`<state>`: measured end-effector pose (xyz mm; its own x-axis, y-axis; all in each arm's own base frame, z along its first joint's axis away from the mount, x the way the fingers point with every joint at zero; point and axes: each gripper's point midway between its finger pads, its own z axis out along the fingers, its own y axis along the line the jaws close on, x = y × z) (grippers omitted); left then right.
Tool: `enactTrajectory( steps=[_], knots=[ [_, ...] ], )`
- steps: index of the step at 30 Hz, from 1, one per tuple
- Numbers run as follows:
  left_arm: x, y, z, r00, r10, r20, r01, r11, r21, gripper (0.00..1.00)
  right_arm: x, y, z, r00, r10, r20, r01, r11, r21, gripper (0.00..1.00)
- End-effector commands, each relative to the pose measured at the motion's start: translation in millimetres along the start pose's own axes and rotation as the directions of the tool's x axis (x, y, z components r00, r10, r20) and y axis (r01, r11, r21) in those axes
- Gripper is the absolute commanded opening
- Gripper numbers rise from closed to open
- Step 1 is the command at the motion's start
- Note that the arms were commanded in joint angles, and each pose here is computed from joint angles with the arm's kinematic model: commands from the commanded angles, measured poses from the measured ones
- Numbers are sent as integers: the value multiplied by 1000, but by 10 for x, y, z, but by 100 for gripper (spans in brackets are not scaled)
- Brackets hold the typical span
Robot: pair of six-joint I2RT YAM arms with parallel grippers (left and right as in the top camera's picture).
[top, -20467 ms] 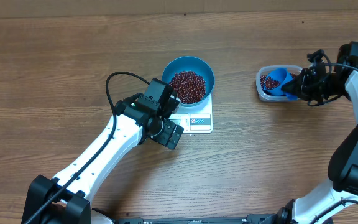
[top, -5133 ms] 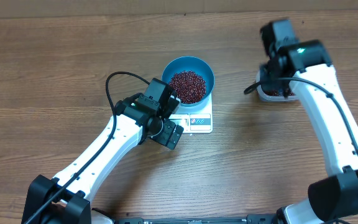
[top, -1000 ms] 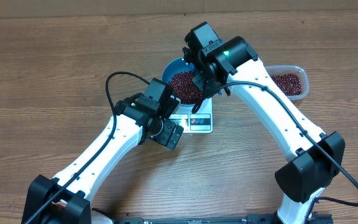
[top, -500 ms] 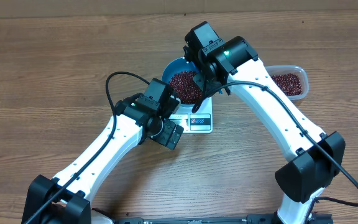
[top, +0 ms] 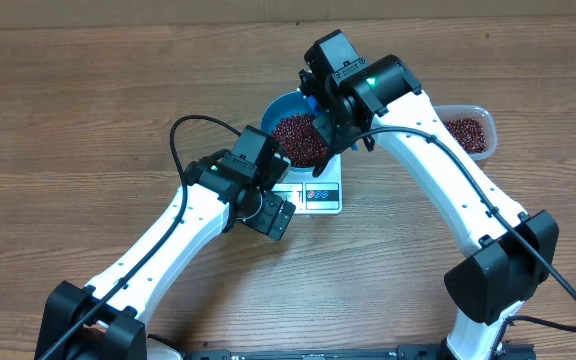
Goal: Scoop item into bowl and weigh 150g on scale
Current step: 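Tilt the scoop slightly to drop a few beans into the bowl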
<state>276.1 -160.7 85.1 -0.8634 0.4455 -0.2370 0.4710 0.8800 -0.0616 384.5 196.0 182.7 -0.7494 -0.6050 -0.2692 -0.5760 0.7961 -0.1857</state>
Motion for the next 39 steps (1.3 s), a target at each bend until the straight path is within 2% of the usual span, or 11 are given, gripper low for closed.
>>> enactTrajectory(
  steps=[1, 3, 5, 10, 14, 17, 20, 23, 25, 28, 39],
  knots=[
    [-26, 21, -61, 1000, 16, 20, -16, 1000, -8, 99, -79, 4, -241, 998, -5, 63, 5, 1000, 3, 4],
    [-27, 21, -61, 1000, 17, 20, -16, 1000, -8, 99, -73, -94, -242, 998, 7, 59, -10, 999, 53, 4],
    [-27, 21, -61, 1000, 17, 20, -16, 1000, -8, 100, -83, -9, -240, 998, 6, 65, -6, 1000, 2, 4],
    [-27, 21, -61, 1000, 16, 20, -16, 1000, -8, 100, -100, 24, -240, 997, 12, 73, -11, 1000, -22, 4],
    [-27, 21, -61, 1000, 17, 20, -16, 1000, -8, 100, -61, -128, -245, 998, 39, 56, -43, 996, 75, 4],
    [-27, 21, -61, 1000, 17, 20, -16, 1000, -8, 100, -84, -18, -241, 998, 15, 65, -15, 1000, 12, 4],
    [-27, 21, -61, 1000, 17, 20, -16, 1000, -8, 99, -72, -109, -244, 997, 39, 60, -43, 997, 64, 4],
    [-27, 21, -61, 1000, 17, 20, -16, 1000, -8, 99, -65, -36, -240, 998, 19, 57, -20, 1000, 21, 4],
    [-27, 21, -61, 1000, 17, 20, -16, 1000, -8, 100, -60, -138, -245, 997, 54, 57, -58, 995, 79, 4],
    [-27, 21, -61, 1000, 17, 20, -16, 1000, -8, 100, -102, 35, -242, 997, 22, 73, -20, 1000, -21, 4],
    [-27, 21, -61, 1000, 17, 20, -16, 1000, -8, 100, -98, -3, -239, 997, 33, 72, -32, 999, -10, 4]
  ],
)
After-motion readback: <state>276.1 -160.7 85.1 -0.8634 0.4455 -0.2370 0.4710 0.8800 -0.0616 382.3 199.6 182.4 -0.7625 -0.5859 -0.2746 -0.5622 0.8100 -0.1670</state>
